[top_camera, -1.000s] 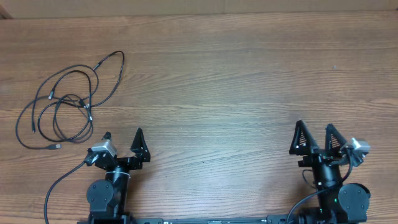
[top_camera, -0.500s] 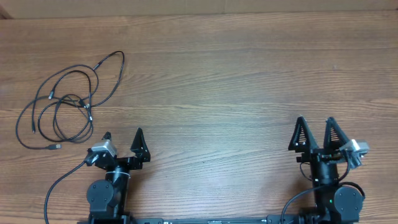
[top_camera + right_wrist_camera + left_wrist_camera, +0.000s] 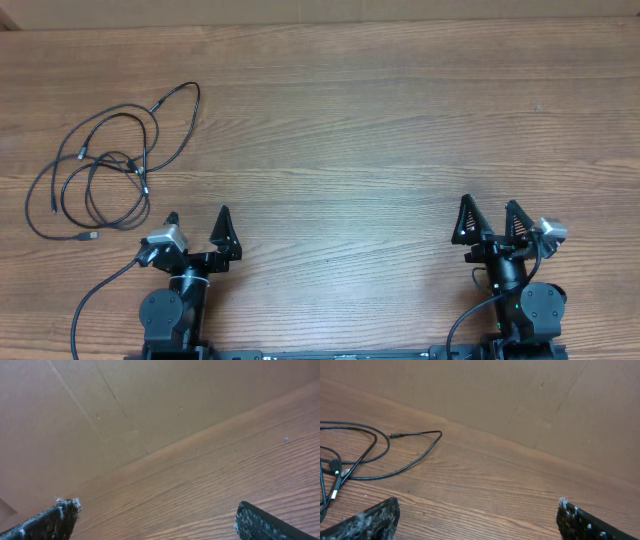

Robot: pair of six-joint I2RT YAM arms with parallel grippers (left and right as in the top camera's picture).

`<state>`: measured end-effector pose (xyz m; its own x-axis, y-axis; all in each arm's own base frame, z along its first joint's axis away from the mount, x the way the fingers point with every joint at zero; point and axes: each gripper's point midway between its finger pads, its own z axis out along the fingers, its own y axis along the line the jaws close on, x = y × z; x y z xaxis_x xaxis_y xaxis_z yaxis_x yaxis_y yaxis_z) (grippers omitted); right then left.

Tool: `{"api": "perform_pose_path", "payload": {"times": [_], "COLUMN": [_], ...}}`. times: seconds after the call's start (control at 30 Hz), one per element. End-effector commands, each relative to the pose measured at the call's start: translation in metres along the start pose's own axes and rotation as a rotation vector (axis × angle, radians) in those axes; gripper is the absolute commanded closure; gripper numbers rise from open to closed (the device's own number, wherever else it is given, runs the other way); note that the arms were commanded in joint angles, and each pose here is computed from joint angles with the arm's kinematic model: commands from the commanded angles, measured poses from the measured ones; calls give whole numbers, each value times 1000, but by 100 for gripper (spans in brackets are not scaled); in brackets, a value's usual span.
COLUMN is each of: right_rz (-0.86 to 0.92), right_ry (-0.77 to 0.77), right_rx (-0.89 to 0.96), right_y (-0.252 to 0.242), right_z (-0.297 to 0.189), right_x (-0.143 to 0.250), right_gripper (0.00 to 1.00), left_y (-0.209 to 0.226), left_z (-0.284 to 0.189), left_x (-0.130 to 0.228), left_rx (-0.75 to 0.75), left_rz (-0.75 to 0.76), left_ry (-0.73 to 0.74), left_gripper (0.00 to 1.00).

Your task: Untangle cables

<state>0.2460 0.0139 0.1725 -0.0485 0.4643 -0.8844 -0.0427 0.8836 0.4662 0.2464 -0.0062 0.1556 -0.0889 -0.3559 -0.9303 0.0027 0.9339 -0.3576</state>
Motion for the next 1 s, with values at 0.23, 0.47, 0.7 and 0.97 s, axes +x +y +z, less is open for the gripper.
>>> {"api": "perform_pose_path", "payload": {"times": [0.23,0.47,0.7,0.97], "right_rz": [-1,0,-1,0], "right_ry": [-2,-3,-3,-3], "right_rx": [3,3,3,3], "right_y": [-2,-1,-1,-2], "right_z": [0,0,0,0], "right_x": [2,2,2,2], "right_gripper": [0,0,0,0], "left_y": [0,0,0,4], "left_z": [0,0,0,0], "left_x": [0,0,0,-2], "left_rx": [6,6,6,-23], "left_rz": [-6,-6,-6,203], "left_ry": [-4,-4,-4,-11], "left_gripper": [1,0,0,1]}}
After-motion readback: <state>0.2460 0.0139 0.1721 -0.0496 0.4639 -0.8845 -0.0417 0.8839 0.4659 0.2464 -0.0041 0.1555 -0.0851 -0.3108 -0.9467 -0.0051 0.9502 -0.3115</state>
